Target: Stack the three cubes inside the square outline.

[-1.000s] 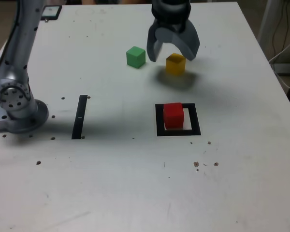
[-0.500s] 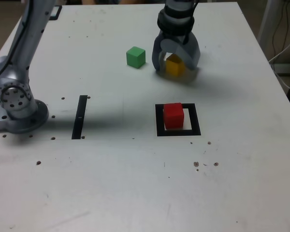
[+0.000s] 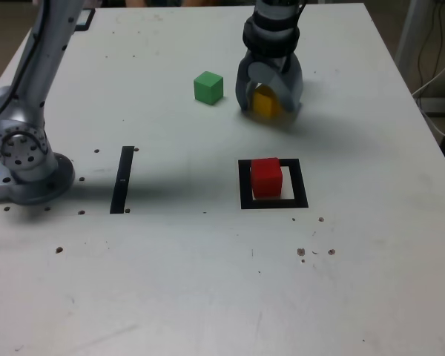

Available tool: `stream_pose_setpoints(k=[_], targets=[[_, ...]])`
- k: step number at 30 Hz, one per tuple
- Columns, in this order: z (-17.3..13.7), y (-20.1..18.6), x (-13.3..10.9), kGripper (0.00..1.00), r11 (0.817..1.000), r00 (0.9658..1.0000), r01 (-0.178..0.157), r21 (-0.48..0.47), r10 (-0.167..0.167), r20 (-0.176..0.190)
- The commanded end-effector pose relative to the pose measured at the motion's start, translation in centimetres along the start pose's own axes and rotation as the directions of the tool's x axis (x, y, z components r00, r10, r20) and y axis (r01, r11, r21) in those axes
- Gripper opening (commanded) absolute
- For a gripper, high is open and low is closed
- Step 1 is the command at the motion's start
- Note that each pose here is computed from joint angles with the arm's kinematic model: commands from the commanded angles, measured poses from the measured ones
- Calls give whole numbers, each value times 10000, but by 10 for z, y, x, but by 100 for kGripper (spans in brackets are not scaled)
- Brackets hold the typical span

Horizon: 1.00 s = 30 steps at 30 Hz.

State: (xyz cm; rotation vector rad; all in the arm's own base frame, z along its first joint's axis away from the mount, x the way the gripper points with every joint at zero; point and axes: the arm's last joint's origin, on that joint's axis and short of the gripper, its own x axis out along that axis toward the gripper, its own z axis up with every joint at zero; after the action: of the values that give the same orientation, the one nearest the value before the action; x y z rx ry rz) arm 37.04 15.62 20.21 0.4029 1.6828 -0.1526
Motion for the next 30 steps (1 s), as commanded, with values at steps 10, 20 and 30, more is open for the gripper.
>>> stream_pose_setpoints(k=[10,20,30], targets=[[-3,-10,-10,46,9991,9989,-65,407,46,457],[-4,-15,-19,31,9985,9968,72,548,-115,787],[-12,-49,-69,25,9992,9921,111,395,-160,1246]])
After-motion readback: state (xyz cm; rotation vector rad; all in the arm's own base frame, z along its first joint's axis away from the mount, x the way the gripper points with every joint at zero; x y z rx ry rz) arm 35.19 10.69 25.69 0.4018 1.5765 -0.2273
